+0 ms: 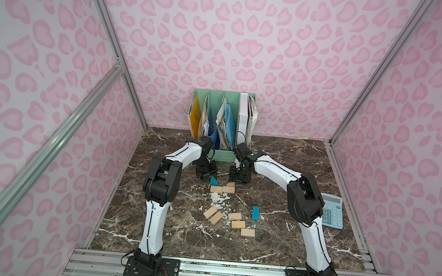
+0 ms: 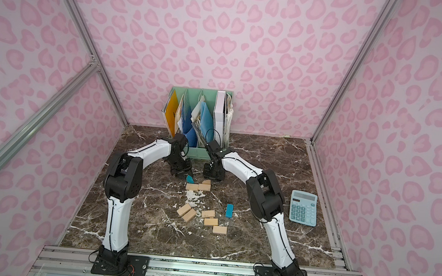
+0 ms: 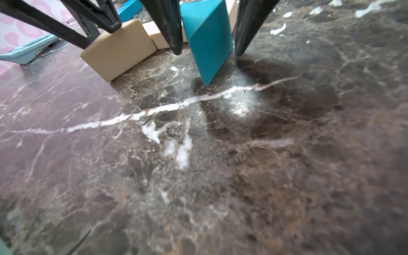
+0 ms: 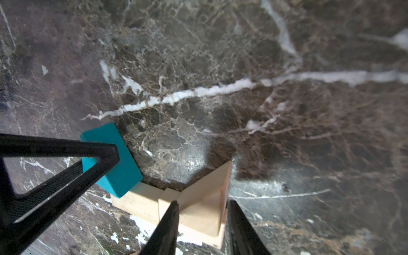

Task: Assemble a carrot with building blocks
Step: Adjust the building block at the center of the board.

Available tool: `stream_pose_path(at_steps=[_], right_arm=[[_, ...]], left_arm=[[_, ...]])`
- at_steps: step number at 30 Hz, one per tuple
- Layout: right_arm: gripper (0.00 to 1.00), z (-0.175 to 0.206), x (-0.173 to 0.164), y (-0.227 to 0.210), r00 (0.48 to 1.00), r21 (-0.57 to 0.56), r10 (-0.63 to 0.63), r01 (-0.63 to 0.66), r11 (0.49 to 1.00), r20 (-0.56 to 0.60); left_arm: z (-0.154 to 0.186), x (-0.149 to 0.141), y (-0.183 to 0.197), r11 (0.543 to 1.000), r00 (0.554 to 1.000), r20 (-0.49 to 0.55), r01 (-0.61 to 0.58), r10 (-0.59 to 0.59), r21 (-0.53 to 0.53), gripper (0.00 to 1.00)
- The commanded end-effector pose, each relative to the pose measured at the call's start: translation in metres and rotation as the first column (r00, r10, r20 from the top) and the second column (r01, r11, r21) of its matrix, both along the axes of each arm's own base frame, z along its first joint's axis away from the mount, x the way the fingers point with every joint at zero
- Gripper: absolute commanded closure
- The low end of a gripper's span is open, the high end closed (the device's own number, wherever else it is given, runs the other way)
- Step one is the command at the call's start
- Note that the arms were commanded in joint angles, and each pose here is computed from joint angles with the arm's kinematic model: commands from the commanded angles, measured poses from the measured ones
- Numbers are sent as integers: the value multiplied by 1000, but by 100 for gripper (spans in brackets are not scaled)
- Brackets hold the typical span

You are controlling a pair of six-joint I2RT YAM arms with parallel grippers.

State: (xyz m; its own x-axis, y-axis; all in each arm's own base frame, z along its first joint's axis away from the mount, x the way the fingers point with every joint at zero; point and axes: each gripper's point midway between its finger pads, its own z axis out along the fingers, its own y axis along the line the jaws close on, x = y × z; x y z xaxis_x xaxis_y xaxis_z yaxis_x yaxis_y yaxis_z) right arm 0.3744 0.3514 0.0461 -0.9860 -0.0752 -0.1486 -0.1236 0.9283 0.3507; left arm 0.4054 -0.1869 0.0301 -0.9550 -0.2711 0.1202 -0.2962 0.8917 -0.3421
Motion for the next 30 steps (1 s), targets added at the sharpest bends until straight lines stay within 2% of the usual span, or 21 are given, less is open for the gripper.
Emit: stream_pose_path(at_steps=[1, 11, 16, 24, 28, 30], right_arm=[[60, -1, -2, 0, 1000, -5, 8, -8, 1000, -5], [61, -1, -2, 1, 1000, -3, 7, -7, 1000, -8], [61, -1, -3, 2, 1000, -2, 7, -7, 1000, -8], [61, -1, -2, 2, 1000, -6, 4, -4, 1000, -2], [54, 0, -2, 1, 1000, -9, 2, -2, 1000, 2], [42, 3, -2, 1, 1000, -11, 2, -2, 1000, 9]], left_arm=[[-1, -5, 0, 1000, 1000, -16, 16, -16, -2, 59], [1, -11, -1, 1000, 1000, -21, 15, -16, -3, 59], [5, -10, 0, 1000, 1000, -10, 18, -18, 3, 51], [12, -13, 0, 1000, 1000, -4, 23, -23, -3, 53], [22, -11, 2, 1000, 999, 23, 27, -27, 2, 46], [32, -8, 1, 999, 999, 45, 32, -31, -2, 44]])
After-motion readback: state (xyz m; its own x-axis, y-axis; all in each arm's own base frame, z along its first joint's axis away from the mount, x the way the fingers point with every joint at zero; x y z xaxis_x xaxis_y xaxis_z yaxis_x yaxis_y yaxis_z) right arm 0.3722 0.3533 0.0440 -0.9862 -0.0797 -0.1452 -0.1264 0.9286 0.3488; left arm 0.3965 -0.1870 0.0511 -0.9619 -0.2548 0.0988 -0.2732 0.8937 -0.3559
